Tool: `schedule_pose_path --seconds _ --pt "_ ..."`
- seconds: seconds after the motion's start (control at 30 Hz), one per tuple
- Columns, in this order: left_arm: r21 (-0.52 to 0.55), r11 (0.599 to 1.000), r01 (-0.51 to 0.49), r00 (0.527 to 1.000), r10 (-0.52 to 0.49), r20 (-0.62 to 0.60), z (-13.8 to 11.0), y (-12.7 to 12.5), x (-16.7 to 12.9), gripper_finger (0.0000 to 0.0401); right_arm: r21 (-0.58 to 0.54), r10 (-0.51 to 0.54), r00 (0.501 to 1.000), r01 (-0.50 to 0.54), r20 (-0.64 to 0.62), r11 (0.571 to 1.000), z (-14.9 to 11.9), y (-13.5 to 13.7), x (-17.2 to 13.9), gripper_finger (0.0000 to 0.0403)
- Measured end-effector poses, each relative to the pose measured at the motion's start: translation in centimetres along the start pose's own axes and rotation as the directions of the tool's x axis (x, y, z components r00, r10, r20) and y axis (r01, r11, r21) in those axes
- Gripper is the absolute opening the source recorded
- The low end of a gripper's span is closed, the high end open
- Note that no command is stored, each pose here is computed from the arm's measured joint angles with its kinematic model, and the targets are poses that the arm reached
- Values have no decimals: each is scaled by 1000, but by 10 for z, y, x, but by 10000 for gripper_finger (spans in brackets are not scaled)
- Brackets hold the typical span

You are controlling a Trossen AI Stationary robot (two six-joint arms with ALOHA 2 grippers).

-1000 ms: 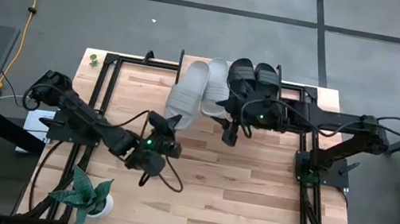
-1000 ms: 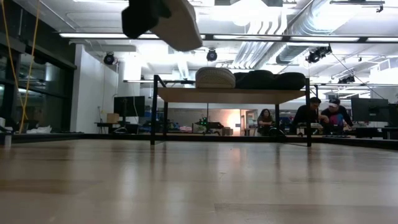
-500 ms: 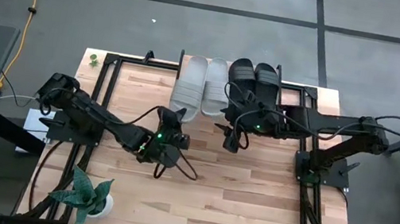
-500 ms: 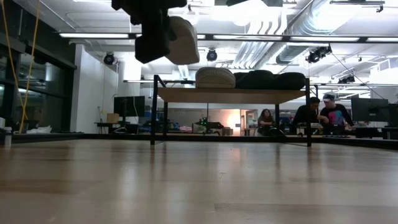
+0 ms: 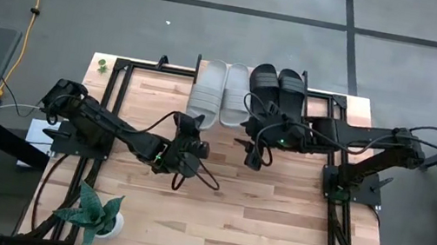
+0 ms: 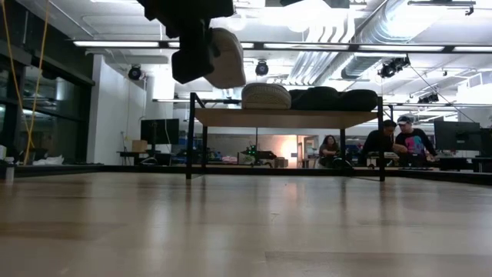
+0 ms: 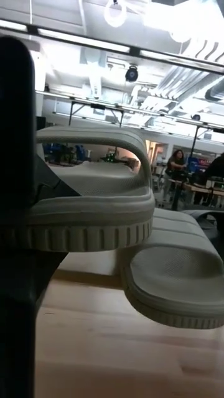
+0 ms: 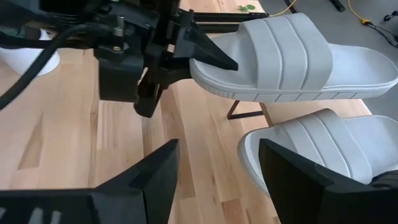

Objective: Pick and place slides into the shelf
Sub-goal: Put the gray slide on the shelf

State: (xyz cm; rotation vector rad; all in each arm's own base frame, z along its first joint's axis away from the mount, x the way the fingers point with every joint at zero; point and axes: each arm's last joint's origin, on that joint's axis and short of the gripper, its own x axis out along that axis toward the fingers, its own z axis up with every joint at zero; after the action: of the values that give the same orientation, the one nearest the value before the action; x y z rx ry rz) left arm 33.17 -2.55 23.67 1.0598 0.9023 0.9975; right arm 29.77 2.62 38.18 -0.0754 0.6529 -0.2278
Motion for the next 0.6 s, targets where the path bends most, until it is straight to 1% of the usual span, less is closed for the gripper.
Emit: schedule_pose_path --seconds 0.33,0.6 --pt "-10 1000 15 999 -15 -46 -8 -2 14 14 -6 10 1000 -10 2 1000 0 4 -1 211" --pt "-49 997 66 997 -67 -34 -10 -3 21 14 -6 10 1000 -10 3 1000 0 3 -1 211"
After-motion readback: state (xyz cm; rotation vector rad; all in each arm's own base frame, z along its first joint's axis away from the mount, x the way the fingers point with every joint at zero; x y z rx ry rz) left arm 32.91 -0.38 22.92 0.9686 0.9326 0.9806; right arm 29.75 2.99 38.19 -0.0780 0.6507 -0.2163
